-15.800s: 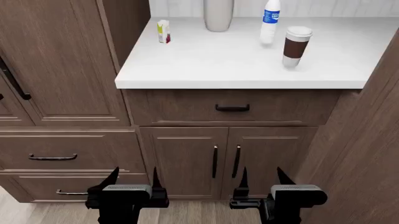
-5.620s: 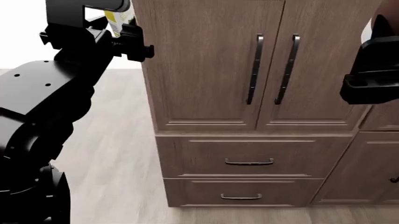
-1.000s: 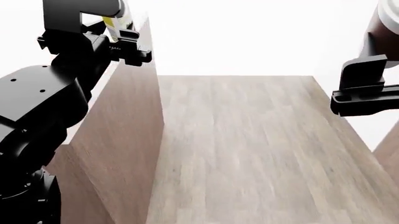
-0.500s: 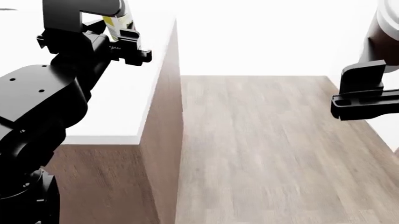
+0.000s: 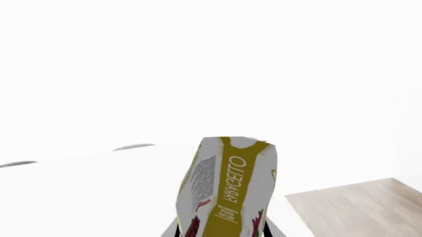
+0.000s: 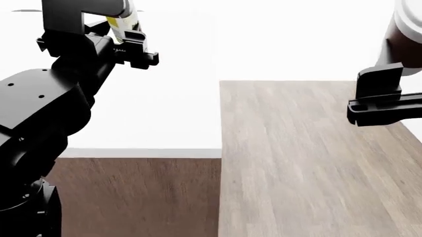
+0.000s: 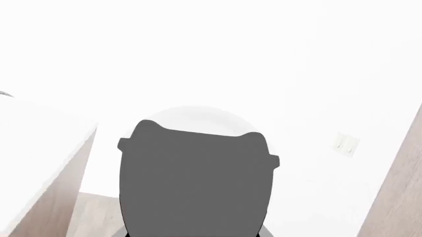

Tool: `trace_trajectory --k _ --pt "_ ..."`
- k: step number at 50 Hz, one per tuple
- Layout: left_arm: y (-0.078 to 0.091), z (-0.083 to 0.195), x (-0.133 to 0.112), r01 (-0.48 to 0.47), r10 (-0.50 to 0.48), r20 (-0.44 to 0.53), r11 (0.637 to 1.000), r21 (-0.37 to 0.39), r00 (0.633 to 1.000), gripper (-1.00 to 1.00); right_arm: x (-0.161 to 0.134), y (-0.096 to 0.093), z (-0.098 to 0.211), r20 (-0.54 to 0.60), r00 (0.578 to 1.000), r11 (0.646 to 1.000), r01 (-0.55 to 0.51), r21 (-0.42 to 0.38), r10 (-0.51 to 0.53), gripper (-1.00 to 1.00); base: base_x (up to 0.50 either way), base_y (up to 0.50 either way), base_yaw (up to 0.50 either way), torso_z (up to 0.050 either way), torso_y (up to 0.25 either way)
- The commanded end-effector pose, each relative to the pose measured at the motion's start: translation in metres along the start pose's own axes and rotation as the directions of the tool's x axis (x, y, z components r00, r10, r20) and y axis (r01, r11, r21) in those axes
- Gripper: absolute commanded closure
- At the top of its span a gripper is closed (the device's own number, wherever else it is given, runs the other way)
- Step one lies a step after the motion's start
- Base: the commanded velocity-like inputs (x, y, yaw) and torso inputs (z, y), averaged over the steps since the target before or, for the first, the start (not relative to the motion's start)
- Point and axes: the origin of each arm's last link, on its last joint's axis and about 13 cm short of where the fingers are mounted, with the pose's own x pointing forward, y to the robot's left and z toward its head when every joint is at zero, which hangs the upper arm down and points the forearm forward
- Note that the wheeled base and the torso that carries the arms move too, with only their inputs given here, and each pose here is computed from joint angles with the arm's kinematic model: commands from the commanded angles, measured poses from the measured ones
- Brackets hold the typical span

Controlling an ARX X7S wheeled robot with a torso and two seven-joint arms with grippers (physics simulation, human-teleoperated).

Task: Move the drinks to the dining counter.

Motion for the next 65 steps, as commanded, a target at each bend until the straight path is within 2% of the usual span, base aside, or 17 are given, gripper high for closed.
trace_trajectory --k 1,11,31,32,34,35,37,42,47,49,55,57,59,61,65 --pt "0.002 0.003 -0.001 -0.020 0.020 0.018 1.000 -0.003 1.000 1.00 -0.001 -0.001 0.000 0.011 1.000 1.000 0.008 -0.014 -0.008 1.00 0.06 0.50 0.00 0.000 0.000" --pt "0.002 0.002 -0.001 -0.021 0.021 0.015 1.000 0.001 1.000 1.00 0.000 -0.001 -0.002 0.008 1.000 1.000 0.010 -0.008 -0.010 1.00 0.06 0.50 0.00 0.000 0.001" --pt "0.002 0.002 -0.001 -0.019 0.019 0.013 1.000 0.002 1.000 1.00 0.001 -0.002 -0.002 0.003 1.000 1.000 0.009 0.022 -0.009 1.00 0.34 0.50 0.00 0.001 0.002" --pt "0.002 0.002 -0.001 -0.019 0.019 0.013 1.000 0.004 1.000 1.00 0.001 -0.002 -0.001 0.016 1.000 0.998 0.013 0.068 -0.014 1.00 0.35 0.50 0.00 0.000 0.000" --pt "0.002 0.002 0.000 -0.019 0.019 0.013 1.000 0.003 1.000 1.00 0.002 -0.003 -0.001 0.010 1.000 0.998 0.014 0.056 -0.015 1.00 0.17 0.28 0.00 0.000 0.000" --pt "0.002 0.002 0.000 -0.018 0.018 0.013 1.000 0.003 1.000 1.00 0.002 -0.003 0.000 0.010 1.000 0.995 0.010 0.104 -0.011 1.00 0.00 0.00 0.00 0.000 0.012" --pt "0.002 0.001 0.000 -0.019 0.019 0.012 1.000 0.003 1.000 1.00 0.003 -0.002 -0.001 0.017 1.000 0.997 0.000 0.081 -0.001 1.00 0.00 0.00 0.00 0.000 0.000" --pt "0.002 0.000 -0.001 -0.021 0.021 0.010 1.000 0.005 1.000 1.00 0.006 0.003 0.004 0.033 0.998 0.995 -0.059 0.079 0.057 1.00 0.00 0.00 0.00 0.000 0.000" --pt "0.001 -0.001 -0.001 -0.017 0.017 0.008 1.000 0.001 1.000 1.00 0.017 0.010 0.001 -0.038 0.993 0.993 -0.110 0.043 0.112 1.00 0.00 0.00 0.00 0.000 0.002" --pt "0.001 -0.002 0.000 -0.016 0.016 0.007 1.000 0.000 1.000 1.00 0.024 0.015 -0.001 -0.062 0.981 0.982 -0.182 0.046 0.185 1.00 0.00 0.00 0.00 0.005 0.000" --pt "0.002 -0.003 0.000 -0.020 0.020 0.003 1.000 0.001 1.000 1.00 0.043 0.021 -0.003 -0.083 0.973 0.976 -0.209 0.063 0.214 1.00 0.00 0.00 0.00 0.000 0.002" --pt "0.002 -0.004 0.000 -0.022 0.022 -0.001 1.000 0.002 1.000 1.00 0.049 0.027 -0.007 -0.102 0.958 0.962 -0.263 0.074 0.270 1.00 0.00 0.00 0.00 0.000 0.000" --pt "0.002 -0.005 0.000 -0.022 0.022 -0.001 1.000 0.000 1.000 1.00 0.054 0.030 -0.008 -0.102 0.957 0.961 -0.265 0.076 0.272 1.00 0.00 0.00 0.00 0.000 0.000" --pt "0.001 -0.005 0.000 -0.019 0.019 -0.003 1.000 0.005 1.000 1.00 0.059 0.032 -0.008 -0.108 0.949 0.951 -0.282 0.125 0.295 1.00 0.00 0.00 0.00 0.000 0.000" --pt "0.001 -0.007 0.002 -0.018 0.018 -0.011 1.000 0.005 1.000 1.00 0.066 0.040 -0.013 -0.127 0.939 0.945 -0.305 0.116 0.319 1.00 0.00 0.00 0.00 0.000 0.002"
